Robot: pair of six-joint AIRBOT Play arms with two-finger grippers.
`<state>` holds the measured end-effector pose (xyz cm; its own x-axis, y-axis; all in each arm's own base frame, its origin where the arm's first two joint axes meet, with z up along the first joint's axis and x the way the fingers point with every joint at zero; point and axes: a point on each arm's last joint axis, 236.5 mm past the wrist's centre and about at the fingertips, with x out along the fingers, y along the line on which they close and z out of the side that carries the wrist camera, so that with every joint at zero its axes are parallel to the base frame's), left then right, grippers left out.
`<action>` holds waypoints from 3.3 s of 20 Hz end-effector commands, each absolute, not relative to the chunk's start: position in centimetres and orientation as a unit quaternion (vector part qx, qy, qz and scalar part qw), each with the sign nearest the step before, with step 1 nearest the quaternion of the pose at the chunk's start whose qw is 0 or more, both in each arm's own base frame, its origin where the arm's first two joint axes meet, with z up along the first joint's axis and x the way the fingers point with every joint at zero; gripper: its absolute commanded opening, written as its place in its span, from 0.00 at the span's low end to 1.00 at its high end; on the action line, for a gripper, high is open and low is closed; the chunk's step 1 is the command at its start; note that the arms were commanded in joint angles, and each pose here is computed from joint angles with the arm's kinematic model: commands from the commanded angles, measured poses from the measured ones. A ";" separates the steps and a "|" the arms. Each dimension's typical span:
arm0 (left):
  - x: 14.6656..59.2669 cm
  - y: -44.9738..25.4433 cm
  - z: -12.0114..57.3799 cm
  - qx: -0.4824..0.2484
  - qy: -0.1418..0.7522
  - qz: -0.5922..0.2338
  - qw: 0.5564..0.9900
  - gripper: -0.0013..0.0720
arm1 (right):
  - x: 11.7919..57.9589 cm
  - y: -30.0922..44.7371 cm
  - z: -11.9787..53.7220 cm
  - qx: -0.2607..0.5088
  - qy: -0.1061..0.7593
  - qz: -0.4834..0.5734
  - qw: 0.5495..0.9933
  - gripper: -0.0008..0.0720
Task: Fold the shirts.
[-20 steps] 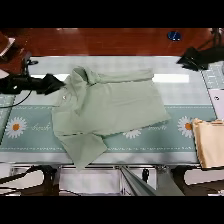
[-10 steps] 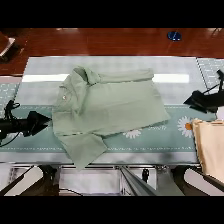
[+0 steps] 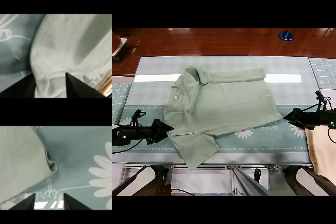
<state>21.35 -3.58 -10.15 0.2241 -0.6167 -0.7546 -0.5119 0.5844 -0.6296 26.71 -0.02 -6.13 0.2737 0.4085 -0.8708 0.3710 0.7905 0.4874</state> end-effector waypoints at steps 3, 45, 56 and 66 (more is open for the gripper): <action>21.9 -5.5 -10.7 -0.432 0.625 -0.074 0.646 0.04 | 27.6 -1.7 -6.2 0.351 0.574 -0.018 0.740 0.58; 18.2 -4.2 52.3 -0.015 -0.133 -0.038 0.990 0.04 | 20.7 2.3 48.6 0.010 0.031 0.036 0.999 0.05; 16.5 -0.8 45.4 -0.024 -0.050 0.060 0.997 0.04 | 20.2 2.0 38.6 0.048 0.195 0.025 0.979 0.05; 36.5 -0.6 21.3 -0.237 0.233 -0.084 0.939 0.04 | 37.2 2.5 18.0 0.165 0.392 0.103 0.899 0.05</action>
<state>31.99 -0.22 26.71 0.9213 -0.2021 -0.3323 0.0536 0.9122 -0.4062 32.52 2.32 23.14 0.7235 0.2490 -0.6438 -0.0648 0.9531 0.2957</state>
